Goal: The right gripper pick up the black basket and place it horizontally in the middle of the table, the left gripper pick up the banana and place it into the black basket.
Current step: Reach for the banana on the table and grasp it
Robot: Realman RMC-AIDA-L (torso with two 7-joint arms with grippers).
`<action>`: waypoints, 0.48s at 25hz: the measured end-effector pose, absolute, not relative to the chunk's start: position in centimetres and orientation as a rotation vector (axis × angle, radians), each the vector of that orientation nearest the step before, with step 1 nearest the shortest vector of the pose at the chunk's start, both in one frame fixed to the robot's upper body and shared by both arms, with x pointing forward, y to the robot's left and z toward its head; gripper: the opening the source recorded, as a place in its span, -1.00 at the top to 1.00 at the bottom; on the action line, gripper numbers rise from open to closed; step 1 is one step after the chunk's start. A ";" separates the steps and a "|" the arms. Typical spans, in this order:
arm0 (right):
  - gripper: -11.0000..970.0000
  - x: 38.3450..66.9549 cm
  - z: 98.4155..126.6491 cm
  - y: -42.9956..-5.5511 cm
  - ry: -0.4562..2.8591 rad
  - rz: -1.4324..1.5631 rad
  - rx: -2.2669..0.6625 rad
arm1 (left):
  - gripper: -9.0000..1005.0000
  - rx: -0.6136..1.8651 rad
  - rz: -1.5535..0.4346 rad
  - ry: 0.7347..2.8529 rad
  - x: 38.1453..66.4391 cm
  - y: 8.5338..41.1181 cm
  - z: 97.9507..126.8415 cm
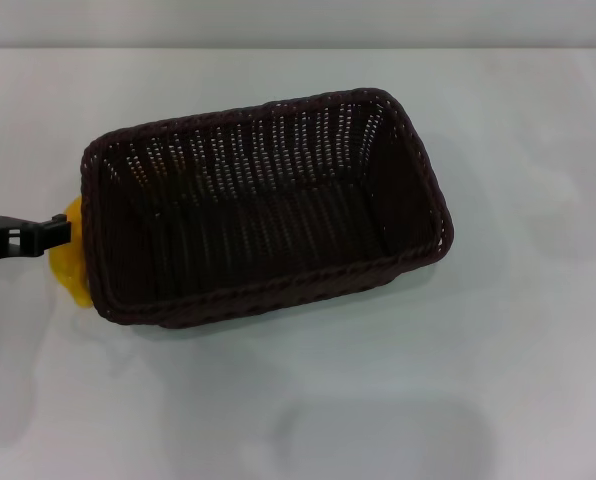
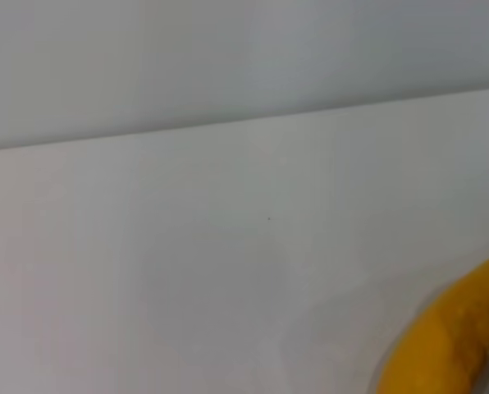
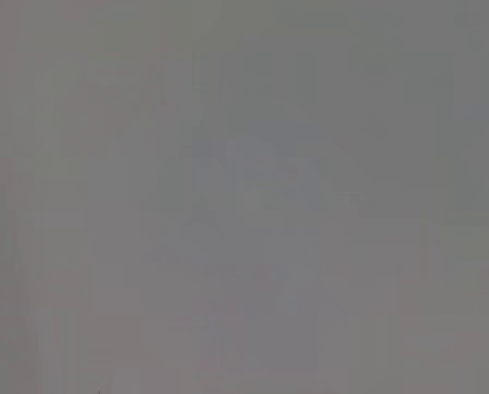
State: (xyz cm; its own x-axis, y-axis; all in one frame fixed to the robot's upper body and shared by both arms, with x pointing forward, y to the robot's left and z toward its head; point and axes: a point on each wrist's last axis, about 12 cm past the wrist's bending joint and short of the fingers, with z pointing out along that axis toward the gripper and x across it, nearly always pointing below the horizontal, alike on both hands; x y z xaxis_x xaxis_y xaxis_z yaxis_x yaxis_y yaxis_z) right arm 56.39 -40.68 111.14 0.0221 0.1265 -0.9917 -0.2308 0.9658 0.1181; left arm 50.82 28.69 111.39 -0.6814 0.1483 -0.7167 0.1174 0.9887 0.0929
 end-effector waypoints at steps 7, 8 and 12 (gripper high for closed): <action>-0.77 56.3 110.9 -40.5 1.528 0.282 -0.085 | -0.73 0.192 0.051 2.317 51.1 28.6 110.9; -0.77 56.3 110.9 -40.4 1.528 0.283 -0.085 | -0.73 0.195 0.052 2.316 51.2 28.6 110.9; -0.77 56.3 110.9 -40.4 1.528 0.284 -0.086 | -0.73 0.204 0.053 2.304 51.4 28.5 111.1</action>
